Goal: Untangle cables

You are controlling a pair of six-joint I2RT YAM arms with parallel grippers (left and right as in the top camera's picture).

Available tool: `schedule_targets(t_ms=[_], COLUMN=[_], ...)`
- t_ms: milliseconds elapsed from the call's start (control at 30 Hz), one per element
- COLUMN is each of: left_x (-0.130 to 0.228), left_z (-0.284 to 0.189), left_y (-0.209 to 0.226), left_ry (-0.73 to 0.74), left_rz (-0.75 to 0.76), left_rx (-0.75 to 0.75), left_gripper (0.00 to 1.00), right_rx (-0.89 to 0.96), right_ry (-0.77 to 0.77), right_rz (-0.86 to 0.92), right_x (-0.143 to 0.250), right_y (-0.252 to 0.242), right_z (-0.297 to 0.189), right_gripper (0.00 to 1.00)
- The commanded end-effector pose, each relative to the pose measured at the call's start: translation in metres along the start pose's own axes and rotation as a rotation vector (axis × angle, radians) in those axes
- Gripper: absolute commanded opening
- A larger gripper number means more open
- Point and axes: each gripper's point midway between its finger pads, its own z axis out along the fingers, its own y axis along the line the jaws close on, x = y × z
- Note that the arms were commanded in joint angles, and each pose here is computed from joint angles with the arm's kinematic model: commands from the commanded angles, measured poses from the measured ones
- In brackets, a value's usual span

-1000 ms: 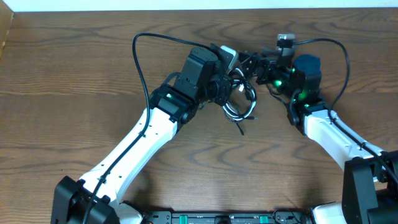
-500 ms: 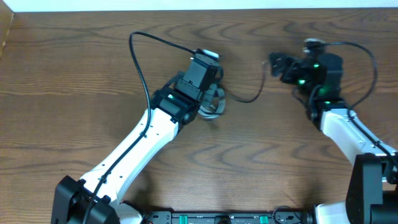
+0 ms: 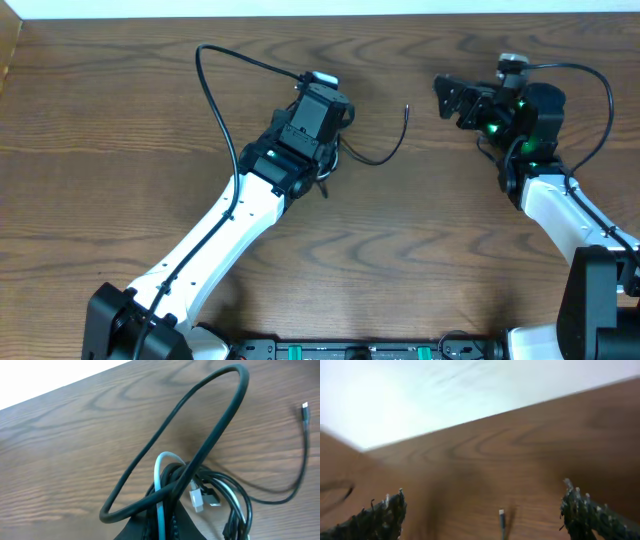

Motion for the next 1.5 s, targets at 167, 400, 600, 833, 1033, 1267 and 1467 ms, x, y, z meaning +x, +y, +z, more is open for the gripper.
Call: schedule_targets(t_ms=[167, 400, 600, 833, 1033, 1267, 1467], left_x=[-0.043, -0.048, -0.043, -0.039, -0.034, -0.025, -0.019], left_z=[-0.029, -0.053, -0.074, -0.091, -0.09, -0.081, -0.066], left_y=[-0.078, -0.111, -0.132, -0.145, -0.145, -0.134, -0.109], left_ry=[-0.149, -0.199, -0.239, -0.256, -0.235, -0.19, -0.137], left_rz=[-0.049, 0.042, 0.176, 0.223, 0.228, 0.228, 0.177], left_rx=[0.483, 0.707, 0.874, 0.995, 0.994, 0.972, 0.926], left_gripper=[0.08, 0.07, 0.08, 0.07, 0.07, 0.07, 0.07], right_rx=[-0.306, -0.457, -0.465, -0.396, -0.074, 0.228, 0.279], right_ry=[0.056, 0.044, 0.036, 0.019, 0.026, 0.05, 0.054], right_rz=[-0.279, -0.322, -0.329, -0.322, -0.17, -0.061, 0.013], right_x=[0.013, 0.012, 0.01, 0.006, 0.004, 0.012, 0.012], right_y=[0.054, 0.079, 0.081, 0.071, 0.015, -0.049, -0.071], right_z=[-0.007, -0.017, -0.018, -0.013, 0.0, -0.01, -0.02], right_gripper=[0.96, 0.99, 0.99, 0.88, 0.89, 0.89, 0.89])
